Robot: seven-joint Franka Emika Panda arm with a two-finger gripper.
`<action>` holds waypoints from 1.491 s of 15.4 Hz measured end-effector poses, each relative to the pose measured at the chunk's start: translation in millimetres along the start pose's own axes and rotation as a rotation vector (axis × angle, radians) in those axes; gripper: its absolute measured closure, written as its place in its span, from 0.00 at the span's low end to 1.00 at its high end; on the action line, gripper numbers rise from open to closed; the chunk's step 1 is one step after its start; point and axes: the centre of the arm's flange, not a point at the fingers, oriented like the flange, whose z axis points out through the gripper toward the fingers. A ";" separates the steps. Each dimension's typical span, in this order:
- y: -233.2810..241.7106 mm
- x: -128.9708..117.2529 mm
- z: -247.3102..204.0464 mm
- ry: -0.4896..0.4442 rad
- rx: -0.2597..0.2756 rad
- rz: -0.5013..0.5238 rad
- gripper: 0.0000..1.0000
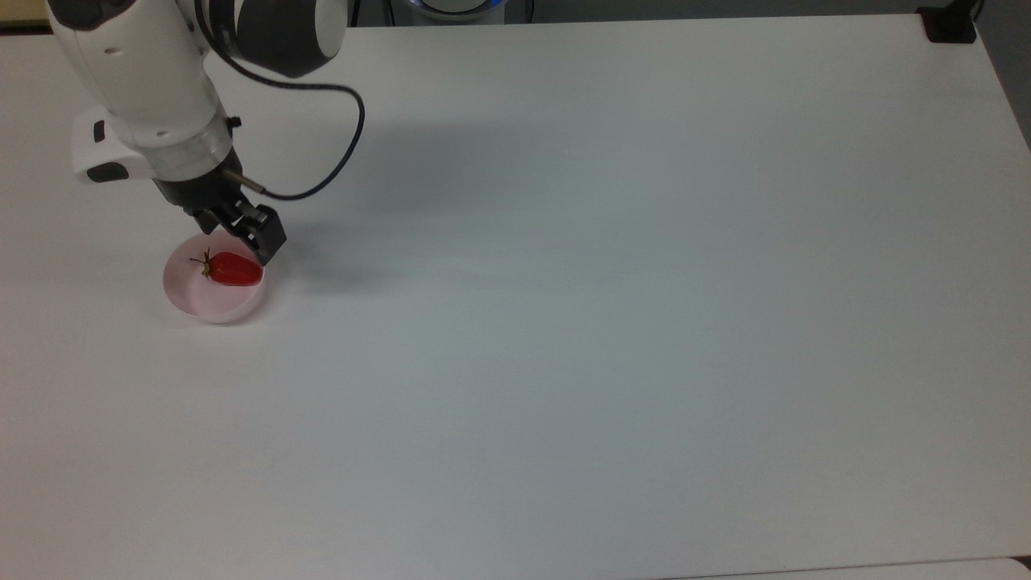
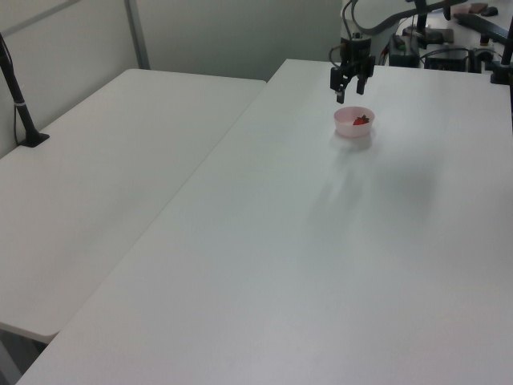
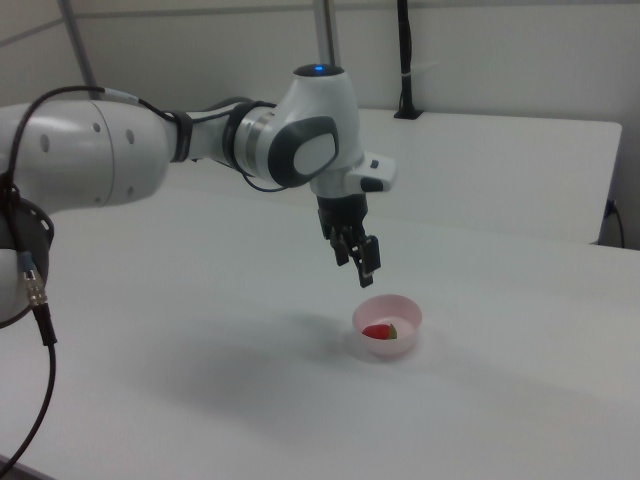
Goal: Pick up strawberry from bowl
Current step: 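Move the open gripper over the pink bowl and lower toward the strawberry, then close the gripper on the red strawberry inside the bowl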
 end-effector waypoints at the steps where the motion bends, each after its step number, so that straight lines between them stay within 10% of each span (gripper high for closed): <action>1: 4.8 2.1 7.9 -0.009 -0.004 0.059 0.21; 9: 52.4 16.3 62.0 -0.058 -0.030 0.305 0.28; 23: 45.0 15.6 97.7 -0.083 -0.052 0.335 0.29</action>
